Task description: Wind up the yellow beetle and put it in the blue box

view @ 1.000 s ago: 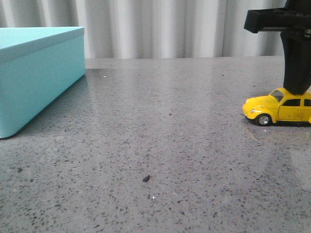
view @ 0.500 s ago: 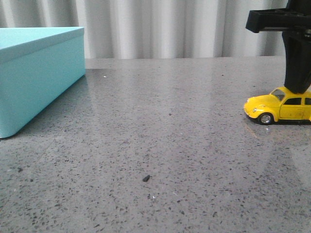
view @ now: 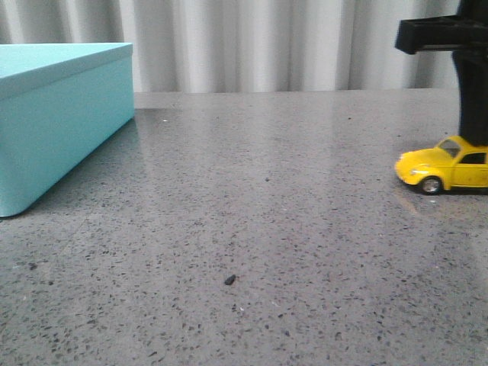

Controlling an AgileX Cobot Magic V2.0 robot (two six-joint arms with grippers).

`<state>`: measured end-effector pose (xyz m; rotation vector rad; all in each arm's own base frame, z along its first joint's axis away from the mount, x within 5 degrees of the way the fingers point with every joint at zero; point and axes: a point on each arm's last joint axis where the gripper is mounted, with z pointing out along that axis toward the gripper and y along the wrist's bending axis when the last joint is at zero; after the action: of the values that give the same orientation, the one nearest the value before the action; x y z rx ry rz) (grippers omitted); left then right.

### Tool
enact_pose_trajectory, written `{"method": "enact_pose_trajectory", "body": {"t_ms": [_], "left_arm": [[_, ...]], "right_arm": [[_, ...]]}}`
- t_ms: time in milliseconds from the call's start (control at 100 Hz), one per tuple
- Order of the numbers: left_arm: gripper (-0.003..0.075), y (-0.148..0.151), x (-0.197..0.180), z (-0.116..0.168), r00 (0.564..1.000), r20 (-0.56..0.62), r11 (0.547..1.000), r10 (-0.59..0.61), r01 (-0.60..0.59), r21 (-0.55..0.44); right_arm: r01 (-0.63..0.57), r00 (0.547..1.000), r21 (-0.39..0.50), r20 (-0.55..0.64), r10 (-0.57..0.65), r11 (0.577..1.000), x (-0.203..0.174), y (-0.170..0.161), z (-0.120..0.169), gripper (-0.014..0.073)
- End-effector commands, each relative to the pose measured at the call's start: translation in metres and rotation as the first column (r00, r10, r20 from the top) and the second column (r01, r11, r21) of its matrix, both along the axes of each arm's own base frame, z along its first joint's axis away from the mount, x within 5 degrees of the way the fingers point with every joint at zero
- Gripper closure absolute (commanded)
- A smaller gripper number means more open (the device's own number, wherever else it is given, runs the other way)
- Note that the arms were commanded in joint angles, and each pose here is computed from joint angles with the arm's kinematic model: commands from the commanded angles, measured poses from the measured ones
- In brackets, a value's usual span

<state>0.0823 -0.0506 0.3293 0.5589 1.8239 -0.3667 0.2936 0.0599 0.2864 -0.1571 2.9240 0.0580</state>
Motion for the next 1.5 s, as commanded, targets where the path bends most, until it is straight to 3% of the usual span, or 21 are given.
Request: {"method": "enact_pose_trajectory", "body": {"t_ms": [0, 190, 310, 370, 450, 530, 630, 730, 820, 920, 1000, 1140, 1230, 1360, 1490], "left_arm": [[0.0741, -0.001, 0.004, 0.014, 0.997, 0.074, 0.998, 0.017, -0.013, -0.053], [0.0741, -0.001, 0.004, 0.014, 0.997, 0.074, 0.998, 0.017, -0.013, -0.053], [0.0741, -0.001, 0.004, 0.014, 0.997, 0.074, 0.998, 0.017, -0.013, -0.053], [0.0741, -0.001, 0.004, 0.014, 0.997, 0.074, 0.998, 0.017, -0.013, -0.053], [0.0741, -0.001, 0.004, 0.014, 0.997, 0.074, 0.998, 0.017, -0.013, -0.053], [0.0741, -0.001, 0.004, 0.014, 0.997, 0.074, 0.998, 0.017, -0.013, -0.053], [0.0741, -0.001, 0.005, 0.016, 0.996, 0.091, 0.998, 0.024, -0.018, -0.063], [0.0741, 0.0, 0.006, 0.018, 0.992, 0.118, 0.997, 0.034, -0.025, -0.078], [0.0741, 0.0, 0.006, 0.021, 0.988, 0.147, 0.995, 0.046, -0.032, -0.095], [0.0741, 0.001, 0.007, 0.024, 0.983, 0.176, 0.993, 0.058, -0.039, -0.112], [0.0741, 0.001, 0.01, 0.026, 0.979, 0.193, 0.991, 0.068, -0.045, -0.122], [0.0741, -0.004, 0.022, 0.027, 0.976, 0.199, 0.988, 0.09, -0.062, -0.142], [0.0741, -0.008, 0.033, 0.024, 0.981, 0.171, 0.989, 0.091, -0.07, -0.127], [0.0741, -0.019, 0.055, 0.021, 0.993, 0.094, 0.996, 0.072, -0.066, -0.064], [0.0724, -0.033, 0.077, 0.028, 0.999, 0.03, 0.992, -0.024, 0.02, 0.127]], "right_arm": [[0.037, 0.999, -0.063, 0.013, -0.037, 0.997, 0.004, -0.021, 0.001, 0.0636], [0.14, 0.99, -0.108, -0.008, -0.142, 0.984, 0.004, -0.058, 0.001, 0.0636], [0.154, 0.988, -0.101, 0.033, -0.151, 0.983, 0.006, -0.065, 0.004, 0.0636], [0.115, 0.99, -0.054, 0.091, -0.109, 0.992, 0.004, -0.059, 0.019, 0.0636], [0.054, 0.965, 0.038, 0.257, -0.062, 0.998, -0.008, -0.044, 0.062, 0.0636], [-0.01, 0.891, 0.098, 0.452, -0.035, 0.995, -0.03, -0.03, 0.119, 0.0636], [-0.09, 0.759, 0.112, 0.651, -0.004, 0.99, -0.072, -0.021, 0.184, 0.0636], [-0.164, 0.615, 0.085, 0.788, 0.034, 0.983, -0.115, -0.021, 0.228, 0.0636], [-0.19, 0.479, 0.058, 0.877, 0.041, 0.98, -0.153, -0.027, 0.251, 0.0636], [-0.2, 0.4, 0.027, 0.915, 0.057, 0.979, -0.188, -0.034, 0.257, 0.0636], [-0.205, 0.369, 0.002, 0.926, 0.076, 0.979, -0.209, -0.037, 0.254, 0.0636], [-0.216, 0.294, -0.117, 0.939, 0.179, 0.969, -0.238, -0.043, 0.238, 0.0636], [-0.209, 0.253, -0.119, 0.952, 0.171, 0.971, -0.251, -0.046, 0.228, 0.0636], [-0.206, 0.258, -0.116, 0.951, 0.169, 0.972, -0.254, -0.046, 0.207, 0.0636], [-0.212, 0.297, -0.114, 0.939, 0.175, 0.971, -0.25, -0.046, 0.191, 0.0636]]}}
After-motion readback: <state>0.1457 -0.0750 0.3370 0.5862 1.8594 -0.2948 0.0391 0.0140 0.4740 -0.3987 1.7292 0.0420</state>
